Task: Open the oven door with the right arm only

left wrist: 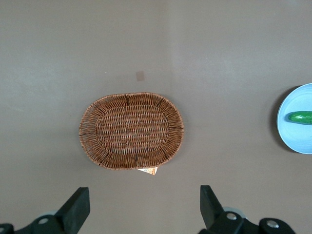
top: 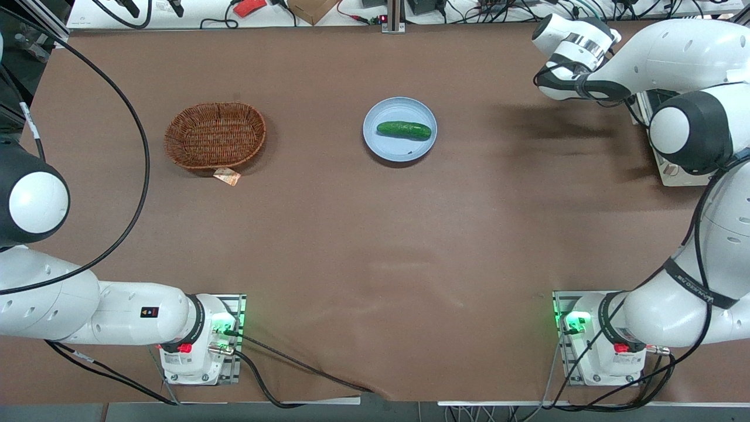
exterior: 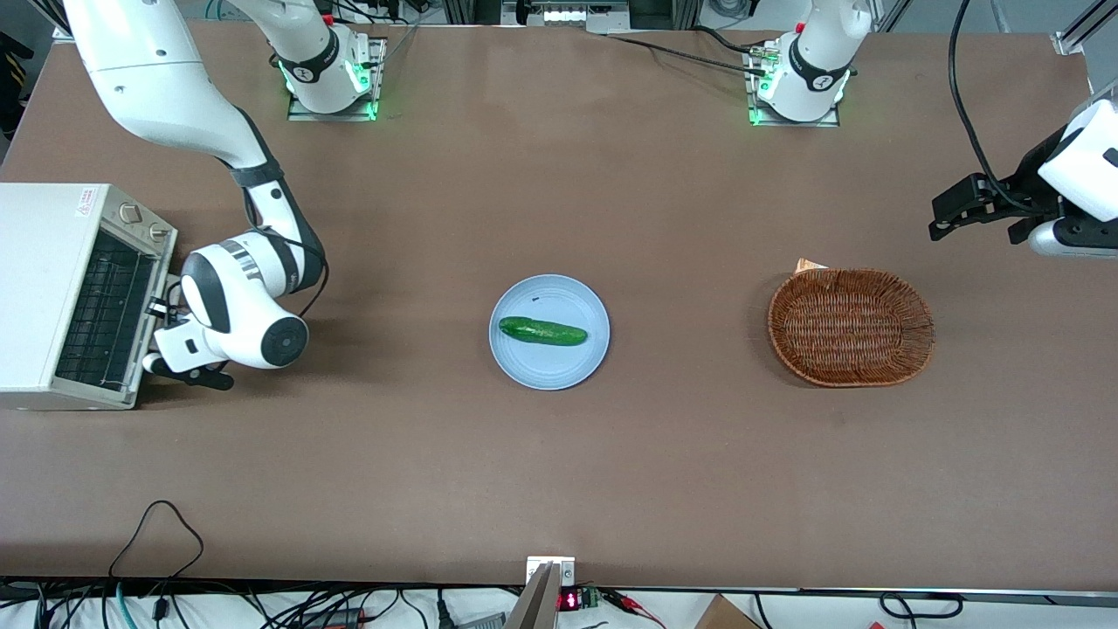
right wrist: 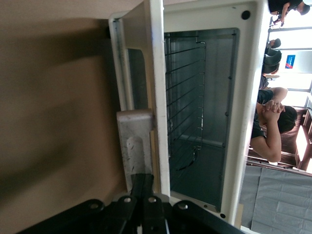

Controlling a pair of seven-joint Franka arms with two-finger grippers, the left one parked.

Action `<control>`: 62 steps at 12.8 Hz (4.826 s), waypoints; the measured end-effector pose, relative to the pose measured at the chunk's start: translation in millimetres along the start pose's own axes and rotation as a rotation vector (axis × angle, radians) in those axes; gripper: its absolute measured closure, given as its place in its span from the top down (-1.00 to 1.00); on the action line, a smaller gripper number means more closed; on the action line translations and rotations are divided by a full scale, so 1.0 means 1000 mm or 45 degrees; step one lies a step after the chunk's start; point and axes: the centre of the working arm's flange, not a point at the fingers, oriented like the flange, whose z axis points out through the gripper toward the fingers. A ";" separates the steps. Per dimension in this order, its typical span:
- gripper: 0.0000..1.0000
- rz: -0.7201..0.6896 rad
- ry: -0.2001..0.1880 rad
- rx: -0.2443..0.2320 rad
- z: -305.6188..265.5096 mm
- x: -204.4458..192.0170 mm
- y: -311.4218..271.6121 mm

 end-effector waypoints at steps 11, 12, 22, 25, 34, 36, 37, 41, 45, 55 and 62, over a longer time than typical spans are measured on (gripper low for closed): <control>-0.93 -0.063 0.011 0.103 0.003 -0.006 -0.055; -0.93 -0.065 0.009 0.115 0.004 -0.006 -0.058; -0.92 -0.059 -0.016 0.159 0.022 -0.005 -0.079; -0.92 -0.047 -0.034 0.187 0.024 -0.003 -0.079; 0.69 0.091 -0.219 0.416 -0.006 0.016 -0.051; 1.00 0.129 -0.284 0.524 -0.023 0.020 -0.042; 1.00 0.141 -0.313 0.570 -0.028 0.021 -0.041; 1.00 0.136 -0.422 0.727 -0.058 0.029 -0.016; 1.00 0.005 -0.498 0.904 -0.097 0.032 0.062; 1.00 -0.102 -0.255 1.339 -0.133 0.004 0.292; 1.00 -0.331 0.199 1.398 -0.127 -0.052 0.295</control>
